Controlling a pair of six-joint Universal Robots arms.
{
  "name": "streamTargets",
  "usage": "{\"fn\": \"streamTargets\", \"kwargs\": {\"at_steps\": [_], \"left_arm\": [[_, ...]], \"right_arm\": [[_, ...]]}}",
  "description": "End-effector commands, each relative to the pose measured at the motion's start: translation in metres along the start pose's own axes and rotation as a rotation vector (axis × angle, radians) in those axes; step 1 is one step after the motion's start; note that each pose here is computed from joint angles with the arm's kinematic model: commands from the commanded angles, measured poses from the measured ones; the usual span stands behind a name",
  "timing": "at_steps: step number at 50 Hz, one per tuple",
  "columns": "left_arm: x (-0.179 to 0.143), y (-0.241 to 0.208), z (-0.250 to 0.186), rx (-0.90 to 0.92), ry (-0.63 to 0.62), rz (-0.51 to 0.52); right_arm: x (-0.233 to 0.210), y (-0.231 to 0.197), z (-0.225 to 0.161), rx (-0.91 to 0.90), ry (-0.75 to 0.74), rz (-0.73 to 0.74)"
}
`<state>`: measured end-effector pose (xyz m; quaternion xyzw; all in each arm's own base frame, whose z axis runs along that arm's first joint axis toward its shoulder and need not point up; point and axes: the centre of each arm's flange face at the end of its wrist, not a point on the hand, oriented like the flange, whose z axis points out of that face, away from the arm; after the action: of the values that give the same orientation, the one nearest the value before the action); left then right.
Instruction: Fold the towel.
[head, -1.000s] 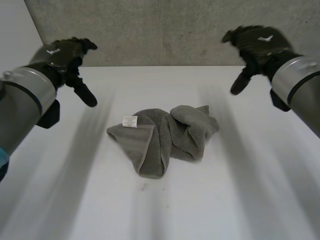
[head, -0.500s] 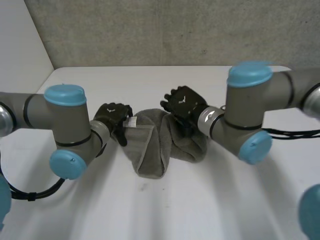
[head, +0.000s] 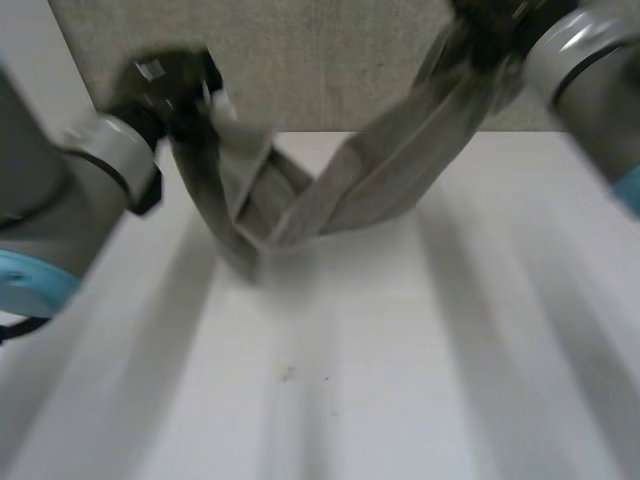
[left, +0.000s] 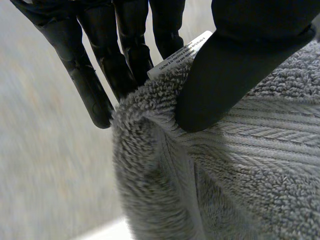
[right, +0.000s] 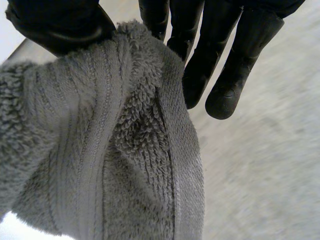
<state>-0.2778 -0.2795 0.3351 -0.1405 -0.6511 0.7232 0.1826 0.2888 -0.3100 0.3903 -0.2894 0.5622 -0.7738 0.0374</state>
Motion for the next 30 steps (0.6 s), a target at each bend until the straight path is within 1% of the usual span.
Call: {"fn": "streamTargets", "kwargs": {"at_steps": [1,2,3,4,6,7,8,9,10,11,12,14,15,16,17,18,19,20,21,22,23,24,25,28,29,30], "left_arm": [[-0.002,-0.078,-0.047,0.197,0.015,-0.181],[-0.006,-0.080,-0.055,0.200,0.004,-0.202],[-0.009,-0.078,-0.060,0.188,-0.007,-0.214],[-0.009,-0.078,-0.060,0.188,-0.007,-0.214],[-0.013,-0.070,-0.064,0.159,-0.024,-0.215],[-0.016,-0.060,-0.067,0.119,-0.039,-0.218],[-0.018,-0.047,-0.069,0.070,-0.053,-0.221],[-0.018,-0.047,-0.069,0.069,-0.053,-0.221],[-0.021,-0.032,-0.070,0.012,-0.070,-0.226],[-0.024,-0.016,-0.072,-0.045,-0.085,-0.228],[-0.024,-0.016,-0.072,-0.045,-0.086,-0.228],[-0.029,0.027,-0.070,-0.188,-0.104,-0.240],[-0.029,0.027,-0.070,-0.188,-0.104,-0.240],[-0.033,0.052,-0.069,-0.274,-0.111,-0.248],[-0.033,0.052,-0.069,-0.275,-0.111,-0.248],[-0.035,0.077,-0.069,-0.362,-0.113,-0.261],[-0.033,0.101,-0.072,-0.449,-0.108,-0.273],[-0.033,0.101,-0.072,-0.450,-0.108,-0.273],[-0.032,0.120,-0.077,-0.524,-0.102,-0.280],[-0.030,0.136,-0.082,-0.584,-0.099,-0.285],[-0.030,0.137,-0.082,-0.585,-0.099,-0.285],[-0.029,0.148,-0.088,-0.632,-0.102,-0.282],[-0.029,0.148,-0.088,-0.632,-0.102,-0.282],[-0.032,0.158,-0.095,-0.672,-0.109,-0.261],[-0.032,0.159,-0.096,-0.674,-0.104,-0.243],[-0.033,0.159,-0.097,-0.673,-0.101,-0.229]], "right_arm": [[0.044,-0.057,-0.046,0.082,0.097,0.074],[0.044,-0.057,-0.046,0.081,0.097,0.074],[0.050,-0.059,-0.054,0.066,0.106,0.068],[0.050,-0.059,-0.054,0.066,0.106,0.068],[0.048,-0.054,-0.069,-0.004,0.070,0.060],[0.048,-0.054,-0.069,-0.004,0.069,0.059],[0.042,-0.043,-0.074,-0.067,0.023,0.047],[0.035,-0.028,-0.079,-0.138,-0.037,0.024],[0.035,-0.028,-0.079,-0.139,-0.037,0.024],[0.029,-0.010,-0.084,-0.212,-0.094,0.000],[0.029,-0.010,-0.084,-0.213,-0.095,-0.001],[0.012,0.028,-0.097,-0.364,-0.215,-0.047],[0.012,0.028,-0.097,-0.365,-0.216,-0.047],[0.001,0.048,-0.105,-0.441,-0.280,-0.077],[-0.010,0.071,-0.114,-0.524,-0.352,-0.113],[-0.010,0.071,-0.114,-0.525,-0.353,-0.114],[-0.022,0.093,-0.126,-0.607,-0.435,-0.156],[-0.033,0.113,-0.140,-0.686,-0.524,-0.197],[-0.033,0.113,-0.140,-0.687,-0.525,-0.198],[-0.042,0.130,-0.155,-0.758,-0.613,-0.240],[-0.042,0.130,-0.155,-0.759,-0.613,-0.240],[-0.048,0.140,-0.170,-0.813,-0.694,-0.282],[-0.049,0.146,-0.178,-0.840,-0.739,-0.306],[-0.044,0.149,-0.178,-0.839,-0.731,-0.321],[-0.040,0.150,-0.172,-0.818,-0.690,-0.314],[-0.040,0.150,-0.172,-0.817,-0.690,-0.314]]}}
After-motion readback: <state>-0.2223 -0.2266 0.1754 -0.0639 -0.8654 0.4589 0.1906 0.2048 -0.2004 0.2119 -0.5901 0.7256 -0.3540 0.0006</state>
